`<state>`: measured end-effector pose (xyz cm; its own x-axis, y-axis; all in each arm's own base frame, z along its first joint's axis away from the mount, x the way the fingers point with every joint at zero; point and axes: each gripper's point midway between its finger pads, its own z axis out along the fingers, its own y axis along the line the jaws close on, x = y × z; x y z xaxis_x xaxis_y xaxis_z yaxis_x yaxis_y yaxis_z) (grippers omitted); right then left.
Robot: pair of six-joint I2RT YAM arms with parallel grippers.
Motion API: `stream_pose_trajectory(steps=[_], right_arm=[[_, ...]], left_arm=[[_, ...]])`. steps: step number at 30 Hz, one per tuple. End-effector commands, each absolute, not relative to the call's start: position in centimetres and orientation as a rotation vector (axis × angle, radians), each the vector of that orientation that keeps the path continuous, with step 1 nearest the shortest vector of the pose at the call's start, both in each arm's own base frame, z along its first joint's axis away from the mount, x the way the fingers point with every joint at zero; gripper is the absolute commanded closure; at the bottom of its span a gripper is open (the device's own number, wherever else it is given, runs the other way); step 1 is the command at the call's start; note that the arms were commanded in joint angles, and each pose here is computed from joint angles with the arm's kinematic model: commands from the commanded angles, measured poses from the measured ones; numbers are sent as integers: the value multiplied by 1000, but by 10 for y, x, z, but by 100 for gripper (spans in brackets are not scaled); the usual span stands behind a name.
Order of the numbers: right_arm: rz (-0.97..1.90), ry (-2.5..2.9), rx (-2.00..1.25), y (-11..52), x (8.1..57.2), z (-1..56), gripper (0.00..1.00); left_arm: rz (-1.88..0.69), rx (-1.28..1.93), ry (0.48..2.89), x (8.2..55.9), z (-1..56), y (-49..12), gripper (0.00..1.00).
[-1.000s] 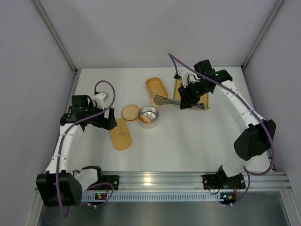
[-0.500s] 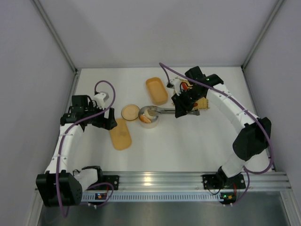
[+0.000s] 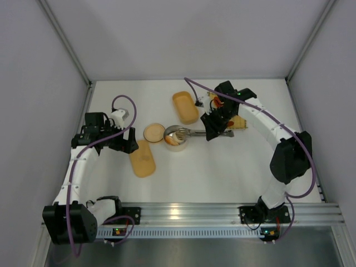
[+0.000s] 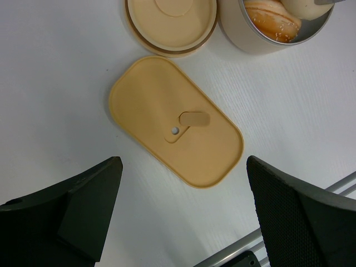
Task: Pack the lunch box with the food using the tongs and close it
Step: Place the fake food in the packing box.
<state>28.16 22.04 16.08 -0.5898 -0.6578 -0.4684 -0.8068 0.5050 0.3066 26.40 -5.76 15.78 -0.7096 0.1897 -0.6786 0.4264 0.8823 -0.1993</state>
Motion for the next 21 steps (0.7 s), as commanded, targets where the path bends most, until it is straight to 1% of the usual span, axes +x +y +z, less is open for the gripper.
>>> stream_pose_trajectory(steps=[1, 21], right_arm=[[722, 2398, -1244, 232, 293, 161, 67], [739, 2412, -1181, 225, 305, 163, 61]], left_arm=[[-433, 459, 2324, 268, 162, -57, 2], [-436, 457, 2329, 269, 161, -57, 2]])
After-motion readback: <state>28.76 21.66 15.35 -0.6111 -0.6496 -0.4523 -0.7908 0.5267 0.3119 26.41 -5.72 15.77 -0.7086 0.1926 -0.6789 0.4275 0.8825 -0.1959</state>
